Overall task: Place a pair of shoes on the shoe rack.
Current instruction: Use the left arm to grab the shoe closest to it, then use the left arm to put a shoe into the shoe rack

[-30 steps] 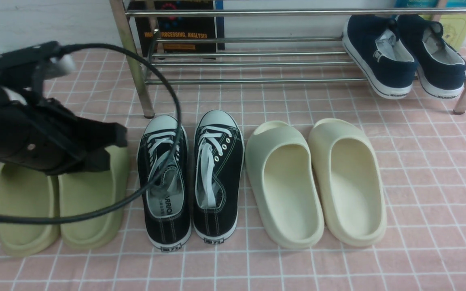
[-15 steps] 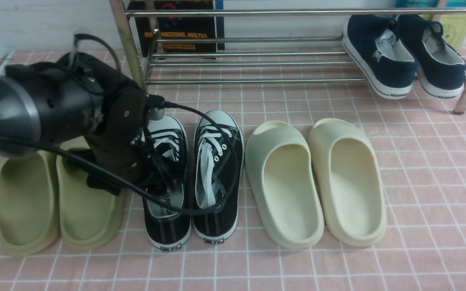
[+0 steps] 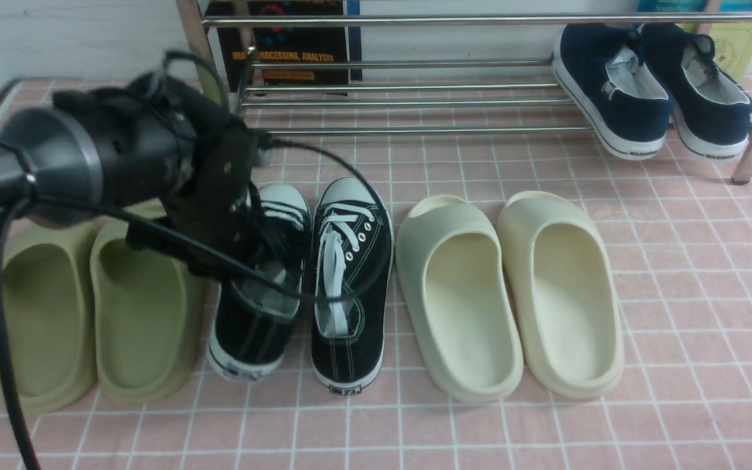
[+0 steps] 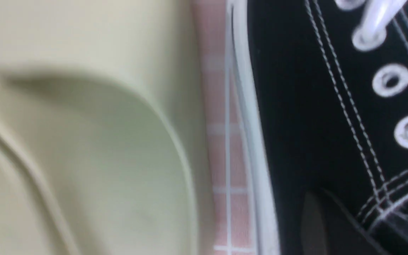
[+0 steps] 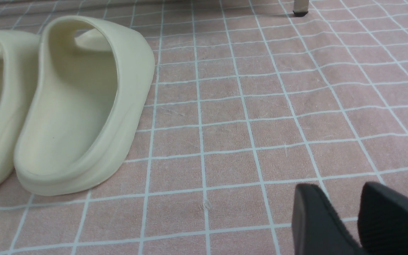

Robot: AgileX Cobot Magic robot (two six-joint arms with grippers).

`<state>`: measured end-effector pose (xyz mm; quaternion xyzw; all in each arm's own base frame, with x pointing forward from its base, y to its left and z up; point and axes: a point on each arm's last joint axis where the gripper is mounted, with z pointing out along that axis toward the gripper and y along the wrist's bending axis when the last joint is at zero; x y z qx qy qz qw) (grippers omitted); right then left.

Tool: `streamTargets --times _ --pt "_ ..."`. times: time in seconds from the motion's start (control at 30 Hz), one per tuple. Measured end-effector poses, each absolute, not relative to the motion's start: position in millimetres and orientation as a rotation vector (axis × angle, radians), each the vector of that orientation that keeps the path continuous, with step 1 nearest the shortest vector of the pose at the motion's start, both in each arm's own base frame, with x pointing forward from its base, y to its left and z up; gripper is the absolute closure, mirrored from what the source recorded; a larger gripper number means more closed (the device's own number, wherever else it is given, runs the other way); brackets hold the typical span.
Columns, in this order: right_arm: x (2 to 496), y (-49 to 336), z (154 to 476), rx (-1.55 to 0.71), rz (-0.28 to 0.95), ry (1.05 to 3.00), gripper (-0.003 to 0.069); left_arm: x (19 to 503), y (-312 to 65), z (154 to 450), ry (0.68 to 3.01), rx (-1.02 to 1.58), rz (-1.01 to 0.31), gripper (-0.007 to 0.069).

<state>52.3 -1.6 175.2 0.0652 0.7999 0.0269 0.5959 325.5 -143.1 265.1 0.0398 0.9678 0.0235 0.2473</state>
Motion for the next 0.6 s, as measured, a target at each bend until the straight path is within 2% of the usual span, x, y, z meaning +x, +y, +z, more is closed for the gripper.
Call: streamTargets --times 0.03,0.07,0.1,0.23,0.33,0.6 --pt "52.3 -1.6 175.2 0.152 0.063 1.858 0.045 327.6 -143.2 281.3 2.607 0.112 0.063 0.0606" --pt "52.3 -1.6 175.2 0.152 0.063 1.858 0.045 327.2 -142.8 281.7 2.609 0.114 0.067 0.0606" --pt "52.3 -1.6 175.2 0.152 0.063 1.858 0.0449 334.8 -145.5 307.2 2.541 0.111 0.048 0.0606" --pt "52.3 -1.6 175.2 0.152 0.063 1.858 0.0442 360.0 -157.9 339.2 2.433 0.092 -0.007 0.0606" --pt "52.3 -1.6 175.2 0.152 0.063 1.858 0.044 387.4 -171.4 334.3 2.411 0.089 -0.005 0.0606" --pt "52.3 -1.6 175.2 0.152 0.063 1.858 0.0431 459.1 -202.8 298.1 2.363 0.022 0.003 0.0606"
